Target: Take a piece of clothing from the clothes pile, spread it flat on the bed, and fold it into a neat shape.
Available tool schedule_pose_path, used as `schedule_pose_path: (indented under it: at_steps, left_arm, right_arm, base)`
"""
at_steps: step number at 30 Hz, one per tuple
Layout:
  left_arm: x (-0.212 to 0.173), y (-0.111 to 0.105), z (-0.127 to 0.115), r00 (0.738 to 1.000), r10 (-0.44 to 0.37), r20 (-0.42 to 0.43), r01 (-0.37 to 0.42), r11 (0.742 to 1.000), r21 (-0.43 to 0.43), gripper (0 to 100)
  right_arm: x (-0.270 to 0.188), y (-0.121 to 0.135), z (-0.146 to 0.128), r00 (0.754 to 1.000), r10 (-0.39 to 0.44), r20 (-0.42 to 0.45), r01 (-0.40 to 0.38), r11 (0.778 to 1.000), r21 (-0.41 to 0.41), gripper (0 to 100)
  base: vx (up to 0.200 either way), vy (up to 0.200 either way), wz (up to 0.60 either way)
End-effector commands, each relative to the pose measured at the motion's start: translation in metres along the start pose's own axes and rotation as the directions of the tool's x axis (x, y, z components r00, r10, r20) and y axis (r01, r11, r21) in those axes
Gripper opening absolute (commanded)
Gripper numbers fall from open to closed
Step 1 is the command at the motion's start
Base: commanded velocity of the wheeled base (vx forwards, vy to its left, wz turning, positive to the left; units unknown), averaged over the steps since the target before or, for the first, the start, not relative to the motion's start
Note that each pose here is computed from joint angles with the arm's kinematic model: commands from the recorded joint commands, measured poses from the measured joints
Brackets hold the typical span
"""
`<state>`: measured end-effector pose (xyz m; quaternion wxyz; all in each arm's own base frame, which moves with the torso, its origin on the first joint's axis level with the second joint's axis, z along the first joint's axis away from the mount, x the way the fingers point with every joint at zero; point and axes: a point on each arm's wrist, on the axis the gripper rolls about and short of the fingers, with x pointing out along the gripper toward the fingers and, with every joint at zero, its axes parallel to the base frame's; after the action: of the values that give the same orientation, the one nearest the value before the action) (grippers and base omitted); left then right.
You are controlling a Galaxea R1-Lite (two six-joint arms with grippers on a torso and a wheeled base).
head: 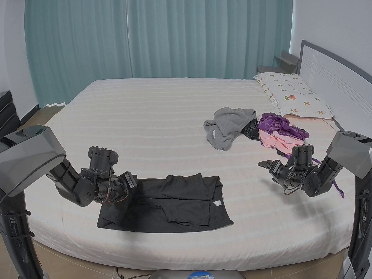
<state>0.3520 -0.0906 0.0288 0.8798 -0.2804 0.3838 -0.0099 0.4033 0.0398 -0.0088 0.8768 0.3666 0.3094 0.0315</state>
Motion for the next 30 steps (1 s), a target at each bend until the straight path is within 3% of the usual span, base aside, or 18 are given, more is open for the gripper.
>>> schedule_pose_path:
  at_steps: [1,14,20,27,28,30]
  left_arm:
    - [0.000,-0.022,-0.005,0.999,-0.036,-0.013,0.036,0.999,0.014,0]
    - [0.011,-0.070,-0.021,0.993,-0.079,-0.085,0.082,0.996,0.030,0]
    - [0.023,-0.088,-0.034,0.989,-0.104,-0.105,0.103,0.995,-0.010,0]
    - [0.039,-0.085,-0.044,0.993,-0.065,-0.102,0.065,0.998,-0.003,0]
    - [0.039,-0.085,-0.044,0.993,-0.065,-0.102,0.065,0.998,-0.003,100]
    - [0.038,-0.086,-0.044,0.993,-0.068,-0.099,0.067,0.998,-0.016,100]
  right_arm:
    - [0.001,0.001,-0.002,1.000,0.001,-0.006,-0.001,1.000,-0.003,100]
    - [0.002,0.000,-0.004,1.000,-0.001,-0.012,0.001,1.000,-0.005,100]
    - [0.002,0.002,-0.006,1.000,0.000,-0.016,0.000,1.000,-0.009,100]
    - [0.003,0.003,-0.009,1.000,0.001,-0.022,-0.002,1.000,-0.013,100]
    - [0.003,0.003,-0.009,1.000,0.001,-0.022,-0.002,1.000,-0.013,100]
    - [0.002,0.003,-0.010,1.000,0.000,-0.025,0.000,1.000,-0.013,100]
  base:
    - [0.000,-0.200,0.00]
    - [0.000,-0.200,0.00]
    - [0.000,0.000,0.00]
    - [0.000,0.000,0.00]
    - [0.000,0.000,0.00]
    - [0.000,0.000,0.00]
